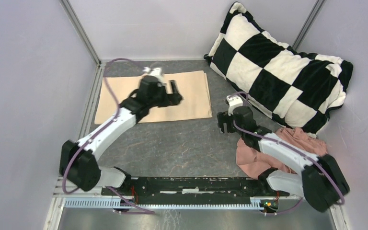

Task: Open and lay out the surgical kit
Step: Open the surgical kit at the center of the board.

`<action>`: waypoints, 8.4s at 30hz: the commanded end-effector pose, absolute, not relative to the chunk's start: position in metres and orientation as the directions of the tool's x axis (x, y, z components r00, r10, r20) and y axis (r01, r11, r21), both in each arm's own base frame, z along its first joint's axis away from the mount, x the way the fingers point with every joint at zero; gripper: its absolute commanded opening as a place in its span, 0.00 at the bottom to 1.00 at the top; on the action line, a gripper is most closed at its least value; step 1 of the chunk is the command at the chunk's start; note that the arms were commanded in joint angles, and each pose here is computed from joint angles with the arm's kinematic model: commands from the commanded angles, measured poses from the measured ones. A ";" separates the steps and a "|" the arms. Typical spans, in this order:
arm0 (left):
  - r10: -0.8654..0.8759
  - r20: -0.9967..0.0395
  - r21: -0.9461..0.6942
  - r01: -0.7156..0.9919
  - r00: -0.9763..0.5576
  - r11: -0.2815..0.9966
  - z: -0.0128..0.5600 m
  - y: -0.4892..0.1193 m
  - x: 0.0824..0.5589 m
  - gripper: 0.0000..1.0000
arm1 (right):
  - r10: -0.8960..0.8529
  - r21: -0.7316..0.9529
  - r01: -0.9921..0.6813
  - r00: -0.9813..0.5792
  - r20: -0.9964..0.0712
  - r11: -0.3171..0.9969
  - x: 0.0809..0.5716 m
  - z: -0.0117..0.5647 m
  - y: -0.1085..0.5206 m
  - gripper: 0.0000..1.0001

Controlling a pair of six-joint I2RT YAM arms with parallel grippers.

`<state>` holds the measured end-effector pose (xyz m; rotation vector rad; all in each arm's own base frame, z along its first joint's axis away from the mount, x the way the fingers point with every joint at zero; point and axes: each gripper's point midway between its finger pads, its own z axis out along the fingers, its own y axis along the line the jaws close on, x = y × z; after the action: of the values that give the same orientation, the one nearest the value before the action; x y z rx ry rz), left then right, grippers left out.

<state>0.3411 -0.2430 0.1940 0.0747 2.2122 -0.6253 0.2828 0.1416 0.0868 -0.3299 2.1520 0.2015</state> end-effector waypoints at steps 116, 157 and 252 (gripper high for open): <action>-0.240 -0.755 -0.474 0.253 -0.611 0.844 0.219 -0.157 0.412 0.97 | 0.254 0.380 -0.180 -0.486 -0.836 0.907 0.635 0.055 0.236 0.71; -0.226 -0.743 -0.473 0.256 -0.629 0.843 0.210 -0.161 0.412 0.97 | 0.209 0.355 -0.209 -0.508 -0.836 0.911 0.647 0.024 0.238 0.76; -0.884 -0.217 -0.684 -0.582 -0.413 0.440 0.130 -0.067 0.410 1.00 | -0.010 0.221 -0.961 -0.226 -0.974 0.169 0.346 0.216 0.359 0.00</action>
<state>0.3886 -0.1009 0.1014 -1.2110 2.3076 -0.7398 0.3454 0.3570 0.1776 -0.9545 1.6003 1.2387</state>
